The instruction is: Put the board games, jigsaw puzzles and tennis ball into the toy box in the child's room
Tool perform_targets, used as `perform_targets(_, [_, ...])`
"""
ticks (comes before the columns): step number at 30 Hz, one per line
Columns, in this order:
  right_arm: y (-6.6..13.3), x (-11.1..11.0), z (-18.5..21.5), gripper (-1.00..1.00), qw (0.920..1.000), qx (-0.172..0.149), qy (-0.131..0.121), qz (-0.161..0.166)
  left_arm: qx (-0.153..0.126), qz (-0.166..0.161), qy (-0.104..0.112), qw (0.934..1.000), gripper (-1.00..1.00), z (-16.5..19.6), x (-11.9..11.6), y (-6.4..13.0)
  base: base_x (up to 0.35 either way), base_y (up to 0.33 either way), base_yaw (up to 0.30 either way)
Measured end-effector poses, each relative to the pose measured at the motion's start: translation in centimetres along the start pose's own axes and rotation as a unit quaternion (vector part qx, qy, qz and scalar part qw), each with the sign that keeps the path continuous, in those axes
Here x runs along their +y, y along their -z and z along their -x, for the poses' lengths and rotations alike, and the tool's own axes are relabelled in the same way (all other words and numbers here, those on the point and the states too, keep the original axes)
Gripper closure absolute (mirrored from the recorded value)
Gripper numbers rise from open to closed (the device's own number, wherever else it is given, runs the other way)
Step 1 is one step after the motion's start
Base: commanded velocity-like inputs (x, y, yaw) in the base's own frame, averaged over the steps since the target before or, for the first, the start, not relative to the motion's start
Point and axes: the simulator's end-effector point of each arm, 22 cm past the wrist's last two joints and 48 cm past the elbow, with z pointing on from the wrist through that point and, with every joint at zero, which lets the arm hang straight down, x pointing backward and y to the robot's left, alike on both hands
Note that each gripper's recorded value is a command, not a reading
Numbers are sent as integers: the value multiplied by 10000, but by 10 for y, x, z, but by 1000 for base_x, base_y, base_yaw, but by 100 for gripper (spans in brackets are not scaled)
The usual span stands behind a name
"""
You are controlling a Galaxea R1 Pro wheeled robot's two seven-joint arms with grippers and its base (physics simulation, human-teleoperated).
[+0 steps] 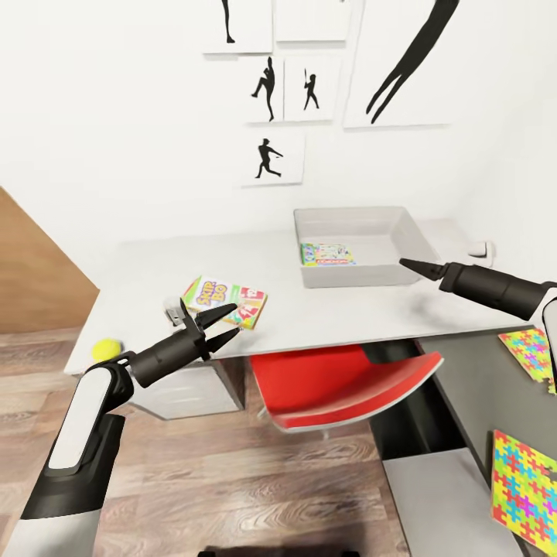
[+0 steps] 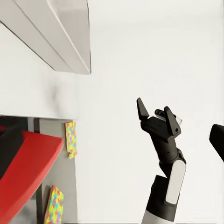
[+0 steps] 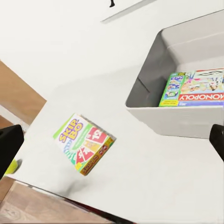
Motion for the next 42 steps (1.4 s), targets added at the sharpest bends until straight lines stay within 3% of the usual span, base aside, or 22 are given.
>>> perform_targets(27, [18,6,-3,-100,10000,-20,-52,-48,-20,-110,-164,9998,-100,0,-24,2,-61,63,130])
perform_targets(42, [34,5,-3,-100,9999,-93,-131,-58,-22,-163,-245,9996,-100,-1,-36,3,-2,2,-105])
